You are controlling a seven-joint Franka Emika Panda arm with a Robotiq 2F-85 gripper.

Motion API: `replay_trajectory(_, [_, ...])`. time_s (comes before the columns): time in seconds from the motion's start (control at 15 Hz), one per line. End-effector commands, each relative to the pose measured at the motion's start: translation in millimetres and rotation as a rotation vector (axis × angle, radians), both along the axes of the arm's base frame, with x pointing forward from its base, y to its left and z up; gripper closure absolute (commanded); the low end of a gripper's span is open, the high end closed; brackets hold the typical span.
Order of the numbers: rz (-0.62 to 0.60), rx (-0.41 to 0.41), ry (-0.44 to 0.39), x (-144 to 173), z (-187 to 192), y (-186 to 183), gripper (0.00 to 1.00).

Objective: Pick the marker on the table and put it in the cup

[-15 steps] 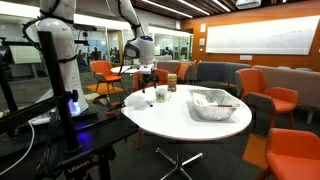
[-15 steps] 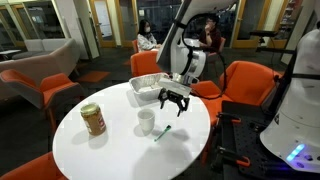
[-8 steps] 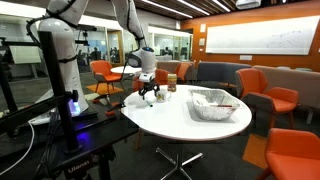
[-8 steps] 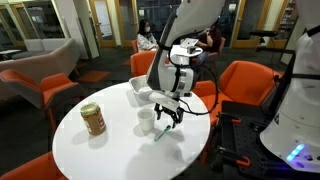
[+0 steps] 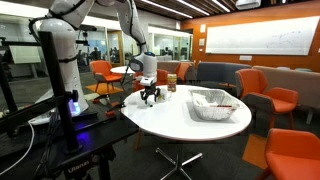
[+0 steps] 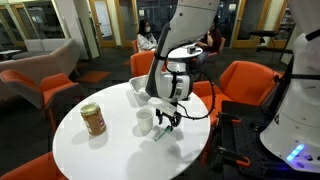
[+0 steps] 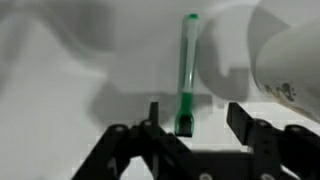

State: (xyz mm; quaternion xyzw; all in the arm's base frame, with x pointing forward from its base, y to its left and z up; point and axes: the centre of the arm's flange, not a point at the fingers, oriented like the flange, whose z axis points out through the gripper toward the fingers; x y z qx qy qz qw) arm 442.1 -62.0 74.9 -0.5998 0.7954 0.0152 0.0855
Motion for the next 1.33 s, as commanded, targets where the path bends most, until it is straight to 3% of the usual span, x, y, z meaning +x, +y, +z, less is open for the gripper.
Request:
replay_trajectory(0.0, [-0.011,-0.01,0.02,4,-2,6,0.1])
replay_trajectory(0.13, [-0.005,-0.012,0.029,3,-5,8,0.01])
replay_trajectory(0.2, [-0.003,-0.011,0.029,3,-7,8,0.37])
replay_trajectory(0.27, [0.0,-0.014,0.028,3,-9,7,0.32])
replay_trajectory(0.33, [0.0,-0.014,0.027,3,-9,6,0.35])
replay_trajectory(0.87, [0.01,-0.026,0.04,-1,-7,2,0.95])
replay_trajectory(0.93, [0.013,-0.026,0.043,-3,-7,3,0.99])
replay_trajectory(1.27, [0.048,-0.05,0.02,-3,18,3,0.95])
